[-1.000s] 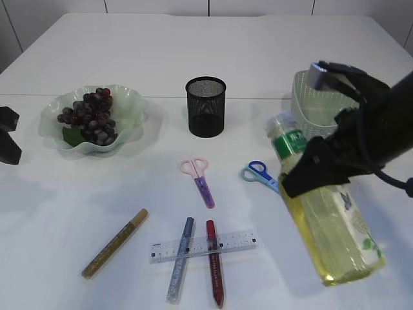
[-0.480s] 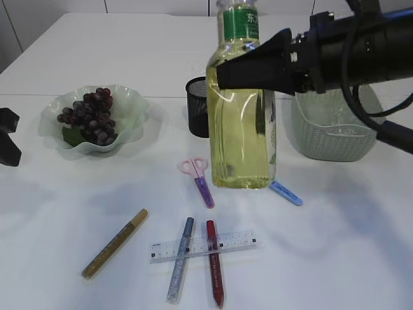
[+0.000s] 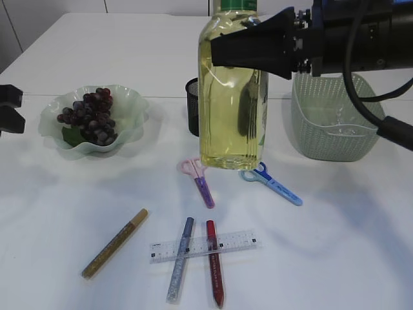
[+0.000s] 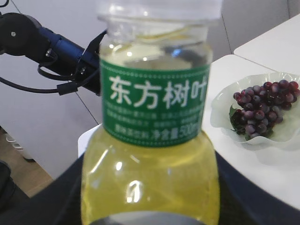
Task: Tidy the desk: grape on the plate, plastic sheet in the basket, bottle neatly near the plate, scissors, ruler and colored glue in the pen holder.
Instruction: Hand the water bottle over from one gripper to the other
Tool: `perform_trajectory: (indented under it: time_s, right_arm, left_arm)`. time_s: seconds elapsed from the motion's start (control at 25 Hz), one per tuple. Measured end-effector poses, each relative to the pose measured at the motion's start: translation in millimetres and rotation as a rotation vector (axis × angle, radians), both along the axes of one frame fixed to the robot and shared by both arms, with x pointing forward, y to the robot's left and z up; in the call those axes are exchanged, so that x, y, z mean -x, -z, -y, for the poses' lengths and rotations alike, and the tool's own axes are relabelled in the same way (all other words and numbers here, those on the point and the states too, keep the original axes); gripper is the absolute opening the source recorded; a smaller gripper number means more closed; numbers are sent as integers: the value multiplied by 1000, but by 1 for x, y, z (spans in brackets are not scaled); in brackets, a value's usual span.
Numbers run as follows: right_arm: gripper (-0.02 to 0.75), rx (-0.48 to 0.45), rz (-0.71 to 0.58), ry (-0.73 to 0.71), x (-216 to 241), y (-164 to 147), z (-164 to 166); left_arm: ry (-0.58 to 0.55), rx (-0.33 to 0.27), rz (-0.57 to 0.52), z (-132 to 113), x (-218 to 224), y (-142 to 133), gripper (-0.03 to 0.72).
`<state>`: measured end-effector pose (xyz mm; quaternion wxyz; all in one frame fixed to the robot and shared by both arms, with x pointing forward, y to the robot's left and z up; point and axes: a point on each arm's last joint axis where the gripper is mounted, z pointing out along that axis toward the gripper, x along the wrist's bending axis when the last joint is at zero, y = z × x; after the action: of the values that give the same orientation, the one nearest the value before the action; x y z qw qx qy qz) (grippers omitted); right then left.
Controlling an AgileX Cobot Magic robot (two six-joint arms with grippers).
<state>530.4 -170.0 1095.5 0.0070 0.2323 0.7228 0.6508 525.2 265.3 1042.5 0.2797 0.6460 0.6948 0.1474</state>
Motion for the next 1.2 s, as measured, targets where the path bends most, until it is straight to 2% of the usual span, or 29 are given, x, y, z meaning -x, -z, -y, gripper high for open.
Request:
perform_trajectory:
  time_s: [0.2,0.4,0.52,0.72,0.92,1.04,1.2]
  right_arm:
    - [459,-24,25,1,0,-3,0]
    - [459,-52,31,5,-1,-5,0]
    - [459,-45,51,3,-1,-5,0]
    - [459,-35,85,-1,-1,-5,0]
    - [459,-38,85,0,-1,-6,0]
    - [459,-38,85,4,-1,-6,0]
    - [459,-33,86,12,-2,-5,0]
  left_arm:
    - [-22,25,62,1,-6,-3,259]
    - [-49,84,37,4,-13,7,258]
    - [-5,60,35,5,-15,12,258]
    - [48,1,130,4,-19,13,258]
    - [42,-27,204,5,-17,26,258]
    - [86,-57,278,19,-7,33,258]
    - [210,-92,370,51,10,41,255]
